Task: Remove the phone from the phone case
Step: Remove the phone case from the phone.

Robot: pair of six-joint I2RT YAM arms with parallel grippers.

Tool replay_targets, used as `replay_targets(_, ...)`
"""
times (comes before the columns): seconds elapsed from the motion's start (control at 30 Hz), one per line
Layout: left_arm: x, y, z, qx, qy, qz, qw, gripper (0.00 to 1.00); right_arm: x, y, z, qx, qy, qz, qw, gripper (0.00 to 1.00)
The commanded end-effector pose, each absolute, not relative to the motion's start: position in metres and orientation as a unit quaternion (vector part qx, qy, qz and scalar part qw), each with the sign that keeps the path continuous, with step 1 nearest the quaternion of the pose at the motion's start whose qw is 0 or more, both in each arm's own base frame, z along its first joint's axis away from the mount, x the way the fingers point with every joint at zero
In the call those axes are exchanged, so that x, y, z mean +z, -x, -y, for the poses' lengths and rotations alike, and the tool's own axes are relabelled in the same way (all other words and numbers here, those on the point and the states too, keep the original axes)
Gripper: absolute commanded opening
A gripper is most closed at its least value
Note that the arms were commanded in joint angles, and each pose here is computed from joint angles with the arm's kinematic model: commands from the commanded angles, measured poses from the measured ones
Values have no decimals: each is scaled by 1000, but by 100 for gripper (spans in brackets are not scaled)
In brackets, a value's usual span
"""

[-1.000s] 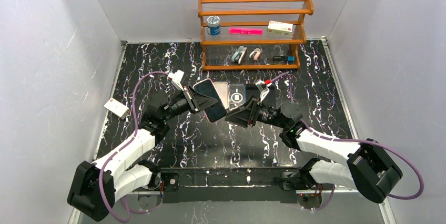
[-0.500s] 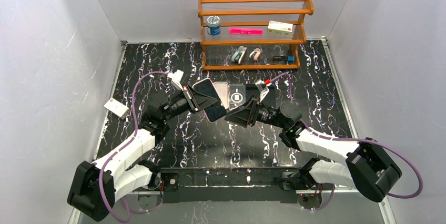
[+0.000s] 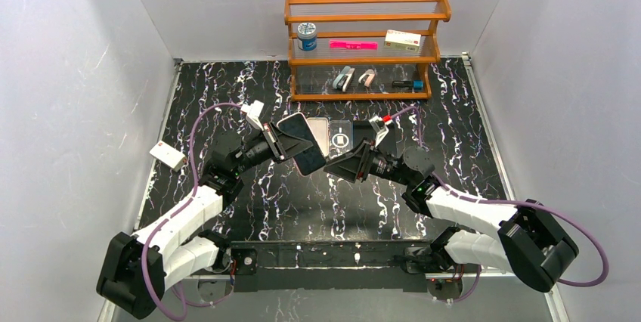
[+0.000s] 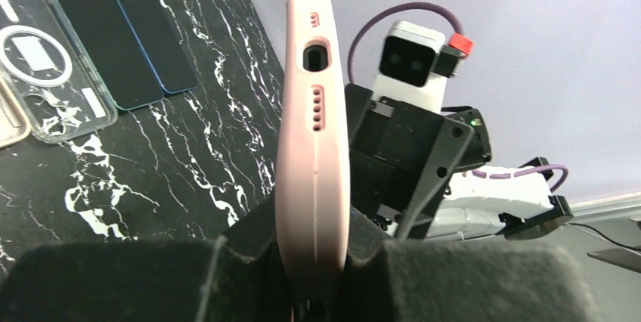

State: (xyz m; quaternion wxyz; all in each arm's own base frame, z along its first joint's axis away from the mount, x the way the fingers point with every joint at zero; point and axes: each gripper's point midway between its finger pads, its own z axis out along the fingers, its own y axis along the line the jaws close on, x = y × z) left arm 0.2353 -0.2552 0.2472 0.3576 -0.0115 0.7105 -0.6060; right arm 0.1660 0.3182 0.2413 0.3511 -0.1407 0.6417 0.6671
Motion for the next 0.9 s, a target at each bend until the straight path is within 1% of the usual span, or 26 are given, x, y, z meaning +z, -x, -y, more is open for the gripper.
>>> replay_targets(0.0,288,-222,257,-639,-29,-663,389,0,241,-173,-314,660,123,-642,370,62)
replay_targets(0.87,282,-224,257,-635,-29,-668,386,0,266,-158,-315,694,148,-606,360,62)
